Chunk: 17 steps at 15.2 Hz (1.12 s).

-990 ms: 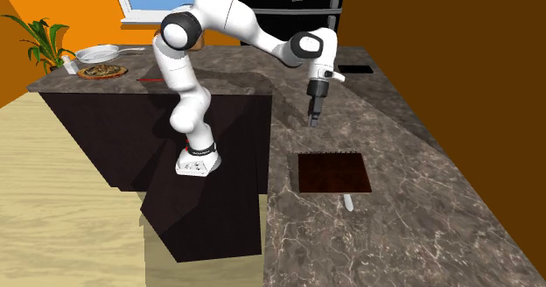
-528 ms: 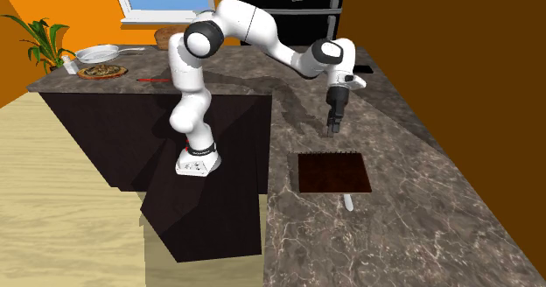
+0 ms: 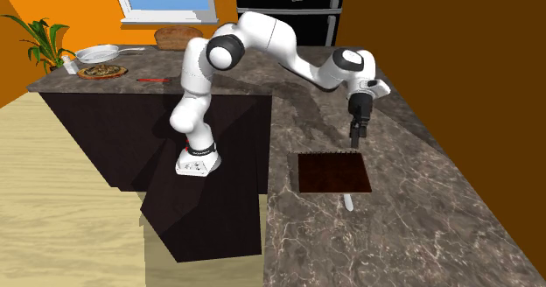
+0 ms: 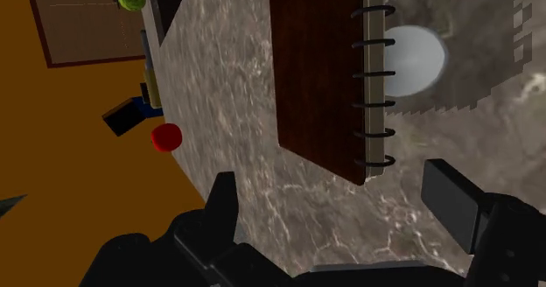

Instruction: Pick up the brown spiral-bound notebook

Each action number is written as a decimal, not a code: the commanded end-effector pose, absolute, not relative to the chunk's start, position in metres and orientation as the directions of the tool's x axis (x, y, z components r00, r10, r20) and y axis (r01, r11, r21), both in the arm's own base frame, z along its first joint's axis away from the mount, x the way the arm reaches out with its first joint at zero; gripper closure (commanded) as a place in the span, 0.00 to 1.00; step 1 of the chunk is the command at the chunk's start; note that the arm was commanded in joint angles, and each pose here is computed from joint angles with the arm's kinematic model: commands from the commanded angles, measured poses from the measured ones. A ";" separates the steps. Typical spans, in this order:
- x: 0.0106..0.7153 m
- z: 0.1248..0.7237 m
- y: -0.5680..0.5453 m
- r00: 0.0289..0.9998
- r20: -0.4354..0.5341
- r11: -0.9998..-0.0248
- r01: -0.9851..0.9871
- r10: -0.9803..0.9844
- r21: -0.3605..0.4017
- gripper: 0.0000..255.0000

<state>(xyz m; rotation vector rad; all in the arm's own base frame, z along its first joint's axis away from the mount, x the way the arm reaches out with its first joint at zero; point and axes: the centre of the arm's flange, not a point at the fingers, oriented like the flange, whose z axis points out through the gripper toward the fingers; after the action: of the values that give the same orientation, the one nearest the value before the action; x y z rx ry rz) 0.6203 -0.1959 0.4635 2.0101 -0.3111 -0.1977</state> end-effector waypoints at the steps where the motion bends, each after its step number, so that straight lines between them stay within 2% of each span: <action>1: 0.624 0.456 -0.199 0.952 0.001 -0.409 -0.132 -0.306 0.903 0.00; 8: 0.624 0.427 -0.199 0.952 0.001 -0.409 -0.132 -0.306 0.903 0.00; 9: 0.623 0.426 -0.199 0.952 0.001 -0.409 -0.132 -0.306 0.903 1.00; 17: 0.623 0.426 -0.198 0.952 0.001 -0.409 -0.132 -0.306 0.903 1.00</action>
<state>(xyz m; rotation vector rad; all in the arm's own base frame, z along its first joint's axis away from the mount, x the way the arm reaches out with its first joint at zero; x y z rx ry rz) 0.6235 -0.1973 0.4268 1.9959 -0.3130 -0.1952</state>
